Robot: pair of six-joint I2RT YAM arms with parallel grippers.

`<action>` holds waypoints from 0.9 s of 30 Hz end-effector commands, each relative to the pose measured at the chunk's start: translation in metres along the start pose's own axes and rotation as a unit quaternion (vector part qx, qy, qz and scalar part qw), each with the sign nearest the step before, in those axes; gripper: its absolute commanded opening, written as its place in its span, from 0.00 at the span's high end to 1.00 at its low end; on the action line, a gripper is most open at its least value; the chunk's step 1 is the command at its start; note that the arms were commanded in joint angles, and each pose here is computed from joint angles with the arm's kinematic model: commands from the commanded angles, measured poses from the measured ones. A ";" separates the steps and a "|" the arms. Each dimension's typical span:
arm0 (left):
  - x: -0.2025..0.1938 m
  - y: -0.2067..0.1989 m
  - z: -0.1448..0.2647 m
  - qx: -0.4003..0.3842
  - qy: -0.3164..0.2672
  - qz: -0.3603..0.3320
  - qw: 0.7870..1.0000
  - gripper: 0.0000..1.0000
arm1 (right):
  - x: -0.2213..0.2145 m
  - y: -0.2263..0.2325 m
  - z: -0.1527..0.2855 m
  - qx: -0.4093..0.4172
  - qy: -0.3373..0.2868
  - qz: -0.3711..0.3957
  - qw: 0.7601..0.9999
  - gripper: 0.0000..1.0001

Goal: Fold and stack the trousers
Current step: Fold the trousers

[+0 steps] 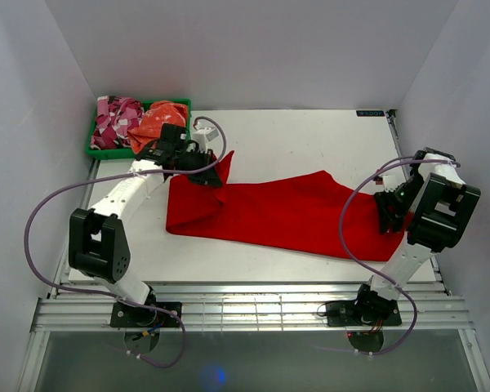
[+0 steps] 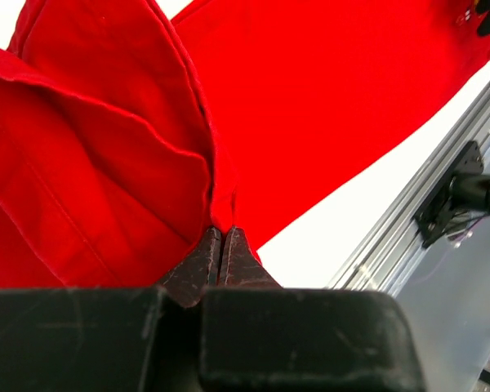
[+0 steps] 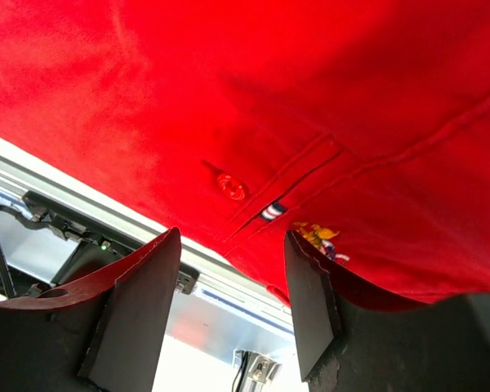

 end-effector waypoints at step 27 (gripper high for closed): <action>0.009 -0.095 -0.126 -0.048 0.011 0.012 0.999 1.00 | -0.013 0.014 0.013 0.006 -0.011 -0.006 1.000 0.41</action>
Point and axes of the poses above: each gripper's point midway between its finger pads, its own z axis back along the fingers, its own y axis along the line the jaws close on, x = y × z, the point moved 5 cm from there along z, back along the fingers, and after that the axes turned 15 degrees about -z, right-handed, at the moved point
